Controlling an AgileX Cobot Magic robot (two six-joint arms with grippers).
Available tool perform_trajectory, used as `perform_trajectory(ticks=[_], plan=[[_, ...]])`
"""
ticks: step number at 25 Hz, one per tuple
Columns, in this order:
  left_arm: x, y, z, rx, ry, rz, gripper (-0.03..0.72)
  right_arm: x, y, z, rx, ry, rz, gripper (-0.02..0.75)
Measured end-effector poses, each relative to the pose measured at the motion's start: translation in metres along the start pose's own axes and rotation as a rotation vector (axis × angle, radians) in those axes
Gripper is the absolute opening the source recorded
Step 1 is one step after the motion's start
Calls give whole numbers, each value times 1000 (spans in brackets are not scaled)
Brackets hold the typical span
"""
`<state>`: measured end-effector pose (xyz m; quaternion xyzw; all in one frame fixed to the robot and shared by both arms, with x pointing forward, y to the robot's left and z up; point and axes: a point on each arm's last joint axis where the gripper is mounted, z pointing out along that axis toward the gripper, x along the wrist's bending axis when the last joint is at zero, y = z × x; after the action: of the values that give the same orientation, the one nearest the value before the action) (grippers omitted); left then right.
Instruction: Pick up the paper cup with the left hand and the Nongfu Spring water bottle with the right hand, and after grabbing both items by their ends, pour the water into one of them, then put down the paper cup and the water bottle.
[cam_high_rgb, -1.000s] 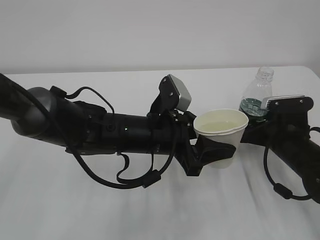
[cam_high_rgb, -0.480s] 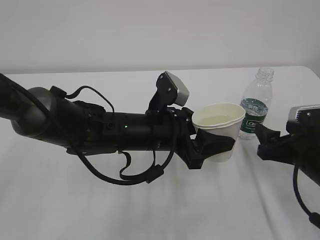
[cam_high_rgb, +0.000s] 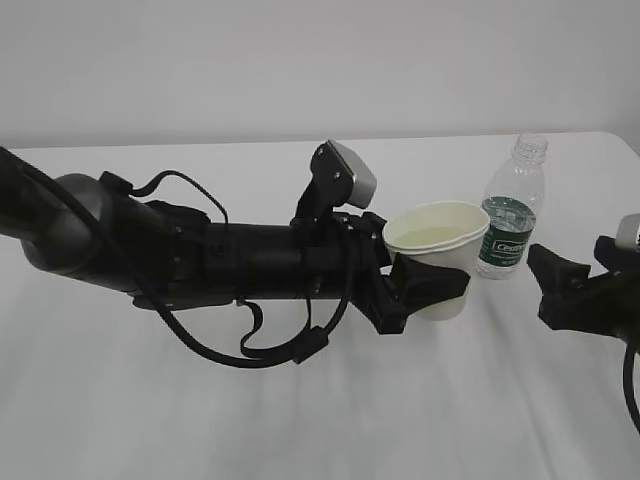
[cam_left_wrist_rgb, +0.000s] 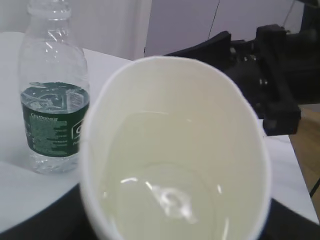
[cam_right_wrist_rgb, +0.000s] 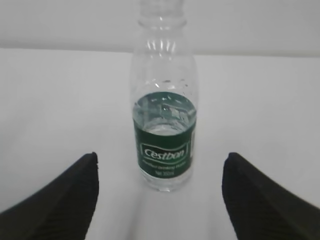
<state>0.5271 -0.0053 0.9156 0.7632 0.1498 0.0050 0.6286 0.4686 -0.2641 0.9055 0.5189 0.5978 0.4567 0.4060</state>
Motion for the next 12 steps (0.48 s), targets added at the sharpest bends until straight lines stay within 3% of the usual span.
perform_trajectory(ticks=[6, 12], plan=[[7, 15, -10, -35, 28, 17, 421, 5, 15, -6, -68, 55, -21, 587], [26, 31, -30, -75, 92, 28, 421, 5, 13, -8, -62, 61, -23, 587]])
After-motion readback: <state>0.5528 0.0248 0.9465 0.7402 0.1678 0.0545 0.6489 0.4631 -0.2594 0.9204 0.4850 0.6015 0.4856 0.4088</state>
